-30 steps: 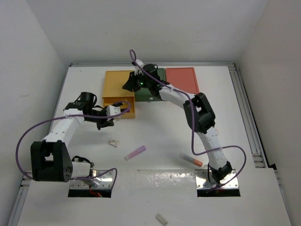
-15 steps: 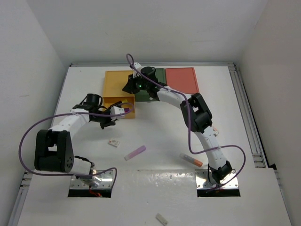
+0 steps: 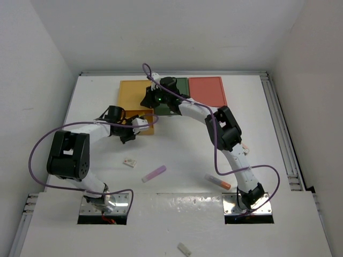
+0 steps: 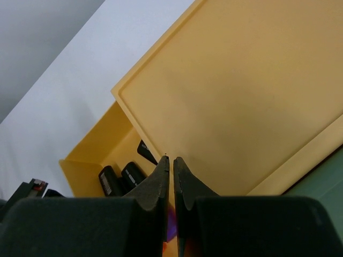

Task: Sort the stationery into containers
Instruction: Close the drawer in the storage box.

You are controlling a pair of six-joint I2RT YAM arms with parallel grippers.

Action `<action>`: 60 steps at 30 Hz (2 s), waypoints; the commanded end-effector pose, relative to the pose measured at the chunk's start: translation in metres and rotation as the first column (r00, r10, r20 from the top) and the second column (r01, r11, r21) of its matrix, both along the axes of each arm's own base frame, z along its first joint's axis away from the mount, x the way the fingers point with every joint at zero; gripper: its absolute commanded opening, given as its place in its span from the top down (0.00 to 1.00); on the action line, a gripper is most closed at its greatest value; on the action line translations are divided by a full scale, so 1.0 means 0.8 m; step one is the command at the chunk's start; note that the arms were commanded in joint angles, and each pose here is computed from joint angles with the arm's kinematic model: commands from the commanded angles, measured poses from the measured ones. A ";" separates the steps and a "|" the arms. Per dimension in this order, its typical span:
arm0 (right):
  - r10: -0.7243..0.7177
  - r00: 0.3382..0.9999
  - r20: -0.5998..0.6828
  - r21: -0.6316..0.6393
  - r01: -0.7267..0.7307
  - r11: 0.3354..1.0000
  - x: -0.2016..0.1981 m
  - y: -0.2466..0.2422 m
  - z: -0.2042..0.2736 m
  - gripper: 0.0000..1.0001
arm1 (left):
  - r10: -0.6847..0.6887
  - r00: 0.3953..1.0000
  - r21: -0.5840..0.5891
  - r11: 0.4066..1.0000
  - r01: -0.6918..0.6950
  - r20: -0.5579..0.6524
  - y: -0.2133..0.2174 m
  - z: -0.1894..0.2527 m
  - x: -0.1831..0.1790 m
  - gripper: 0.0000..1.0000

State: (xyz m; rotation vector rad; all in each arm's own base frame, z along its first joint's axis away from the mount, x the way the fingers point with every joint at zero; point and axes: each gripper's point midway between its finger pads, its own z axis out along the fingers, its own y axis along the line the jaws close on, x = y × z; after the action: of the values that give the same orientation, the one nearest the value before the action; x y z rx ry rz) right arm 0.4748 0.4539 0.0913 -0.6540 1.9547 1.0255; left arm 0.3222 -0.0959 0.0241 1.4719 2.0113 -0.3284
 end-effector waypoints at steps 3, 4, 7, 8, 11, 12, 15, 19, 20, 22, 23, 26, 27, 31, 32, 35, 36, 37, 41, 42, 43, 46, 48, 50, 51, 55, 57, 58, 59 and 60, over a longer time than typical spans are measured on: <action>0.018 1.000 0.015 -0.010 -0.018 1.000 -0.002 0.003 -0.010 0.95 | 0.065 0.995 -0.012 0.998 -0.064 0.079 -0.003 0.017 0.043 0.96; 0.018 1.000 0.011 -0.012 -0.018 1.000 -0.002 0.002 -0.011 0.95 | 0.067 0.995 -0.014 0.998 -0.066 0.077 -0.004 0.016 0.043 0.96; 0.019 1.000 0.006 -0.012 -0.019 1.000 -0.003 0.001 -0.012 0.95 | 0.076 0.993 -0.004 0.997 -0.076 0.093 -0.003 0.017 0.054 0.97; 0.019 1.000 0.005 -0.011 -0.019 1.000 -0.003 0.001 -0.012 0.95 | 0.086 0.992 0.001 0.996 -0.086 0.098 -0.002 0.017 0.059 0.96; 0.024 1.000 -0.003 -0.011 -0.024 1.000 -0.005 0.001 -0.015 0.96 | 0.087 0.989 0.001 0.996 -0.088 0.121 -0.001 0.020 0.067 0.97; 0.024 1.000 -0.006 -0.012 -0.024 1.000 -0.005 0.000 -0.016 0.96 | 0.088 0.987 -0.004 0.996 -0.088 0.133 -0.002 0.023 0.072 0.96; 0.032 0.999 -0.014 -0.007 -0.032 0.999 -0.006 0.000 -0.016 0.96 | 0.090 0.985 -0.007 0.996 -0.090 0.149 -0.003 0.028 0.082 0.96; 0.035 0.999 -0.021 -0.007 -0.035 0.999 -0.007 0.001 -0.019 0.97 | 0.083 0.982 -0.008 0.997 -0.083 0.170 -0.004 0.031 0.091 0.96; 0.037 0.999 -0.025 -0.009 -0.037 0.999 -0.008 0.001 -0.021 0.97 | 0.081 0.981 -0.008 0.997 -0.081 0.175 -0.004 0.031 0.092 0.97; 0.042 0.999 -0.034 -0.011 -0.042 0.999 -0.010 0.002 -0.024 0.98 | 0.072 0.980 -0.007 0.997 -0.072 0.185 -0.006 0.032 0.094 0.97; 0.042 0.998 -0.036 -0.014 -0.043 0.999 -0.011 0.002 -0.025 0.98 | 0.075 0.979 -0.009 0.997 -0.074 0.187 -0.006 0.032 0.095 0.97; 0.041 0.998 -0.044 -0.021 -0.042 0.999 -0.009 0.000 -0.029 0.99 | 0.059 0.980 -0.008 0.998 -0.058 0.188 -0.005 0.033 0.094 0.96; 0.045 0.998 -0.046 -0.020 -0.046 0.999 -0.011 0.001 -0.028 0.99 | 0.048 0.979 -0.019 0.999 -0.045 0.196 -0.008 0.038 0.093 0.97; 0.027 0.998 -0.049 0.042 -0.025 0.999 -0.006 -0.007 -0.002 0.99 | 0.009 0.979 -0.061 0.998 0.003 0.203 -0.003 0.045 0.072 0.96; 0.026 0.999 -0.041 0.070 -0.023 0.997 -0.004 -0.008 0.016 0.99 | -0.008 0.977 -0.065 0.998 0.022 0.212 -0.003 0.048 0.068 0.96; 0.019 0.999 -0.047 0.168 -0.011 0.986 0.004 -0.012 0.064 1.00 | -0.044 0.969 -0.103 0.992 0.071 0.244 -0.005 0.069 0.051 0.95; 0.012 0.998 -0.063 0.198 0.001 0.980 0.008 -0.016 0.078 1.00 | -0.044 0.971 -0.109 0.991 0.072 0.236 -0.004 0.069 0.046 0.96; 0.012 0.999 -0.052 0.220 0.000 0.976 0.011 -0.018 0.091 1.00 | -0.044 0.969 -0.114 0.991 0.074 0.243 -0.003 0.074 0.044 0.95; 0.030 1.000 -0.001 0.271 -0.029 0.962 0.006 -0.019 0.140 1.00 | -0.039 0.963 -0.142 0.987 0.079 0.266 -0.002 0.091 0.033 0.95; 0.030 0.999 0.019 0.269 -0.034 0.962 0.007 -0.018 0.144 0.99 | -0.034 0.964 -0.144 0.987 0.075 0.265 -0.001 0.092 0.031 0.95; 0.021 0.999 0.033 0.267 -0.029 0.963 0.010 -0.018 0.146 0.97 | -0.028 0.964 -0.150 0.986 0.070 0.264 -0.001 0.094 0.030 0.95; -0.023 0.996 0.081 0.220 0.005 0.976 0.026 -0.017 0.131 0.96 | -0.009 0.967 -0.161 0.986 0.052 0.256 -0.001 0.097 0.027 0.94; -0.047 0.993 0.104 0.176 0.028 0.984 0.036 -0.014 0.111 0.96 | 0.005 0.967 -0.171 0.984 0.040 0.256 0.000 0.101 0.027 0.92; -0.049 0.990 0.131 0.148 0.029 0.988 0.040 -0.011 0.100 0.97 | 0.027 0.967 -0.187 0.982 0.021 0.252 0.000 0.106 0.027 0.89; -0.058 0.991 0.119 0.123 0.044 0.991 0.043 -0.011 0.080 0.97 | 0.039 0.969 -0.197 0.980 0.010 0.244 0.000 0.107 0.026 0.87; -0.053 0.987 0.150 0.062 0.044 0.997 0.046 -0.004 0.052 0.97 | 0.068 0.969 -0.225 0.974 -0.014 0.236 0.001 0.114 0.026 0.81; -0.054 0.988 0.144 0.049 0.047 0.998 0.048 -0.004 0.042 0.97 | 0.072 0.970 -0.228 0.973 -0.018 0.231 0.001 0.114 0.025 0.81; -0.048 0.989 0.142 0.040 0.043 0.998 0.048 -0.001 0.033 0.97 | 0.071 0.970 -0.227 0.974 -0.017 0.234 0.001 0.115 0.024 0.80; -0.051 0.989 0.138 0.033 0.047 0.998 0.051 -0.003 0.028 0.97 | 0.074 0.970 -0.228 0.973 -0.019 0.233 0.002 0.115 0.024 0.81; -0.054 0.990 0.132 0.025 0.051 0.998 0.051 -0.003 0.022 0.97 | 0.077 0.970 -0.230 0.973 -0.022 0.232 0.002 0.116 0.023 0.80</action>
State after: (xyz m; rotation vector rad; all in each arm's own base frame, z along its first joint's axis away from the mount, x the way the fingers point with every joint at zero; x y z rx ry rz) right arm 0.5047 0.4490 0.1041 -0.6149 1.8761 0.9984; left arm 0.3447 -0.0907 0.1043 1.2824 1.7884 -0.2979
